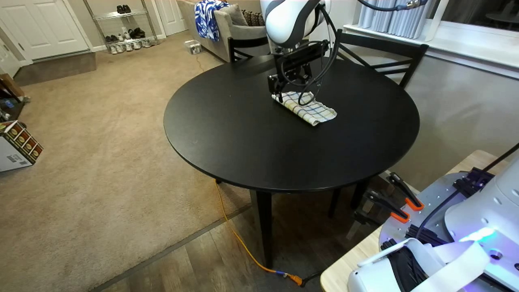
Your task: Fold the cloth on the table
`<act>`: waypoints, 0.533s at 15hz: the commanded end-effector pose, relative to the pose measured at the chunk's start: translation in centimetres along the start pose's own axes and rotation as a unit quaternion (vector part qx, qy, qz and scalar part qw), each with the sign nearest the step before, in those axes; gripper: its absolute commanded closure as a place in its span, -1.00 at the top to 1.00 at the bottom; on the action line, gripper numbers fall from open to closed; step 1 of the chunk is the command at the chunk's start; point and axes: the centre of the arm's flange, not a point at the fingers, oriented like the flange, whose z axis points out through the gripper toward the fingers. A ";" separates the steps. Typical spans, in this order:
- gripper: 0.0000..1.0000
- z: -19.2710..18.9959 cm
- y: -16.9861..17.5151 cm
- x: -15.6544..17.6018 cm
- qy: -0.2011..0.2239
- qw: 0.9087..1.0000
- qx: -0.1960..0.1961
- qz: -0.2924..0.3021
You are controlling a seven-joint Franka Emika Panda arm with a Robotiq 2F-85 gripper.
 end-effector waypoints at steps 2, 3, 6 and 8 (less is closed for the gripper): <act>1.00 -0.3 0.6 -0.5 -0.008 0.999 0.031 -0.006; 1.00 -0.3 0.6 -0.5 -0.009 0.999 0.034 -0.007; 1.00 0.1 0.0 0.0 -0.009 1.000 0.015 0.001; 1.00 0.2 -0.1 0.0 -0.009 1.000 0.014 0.001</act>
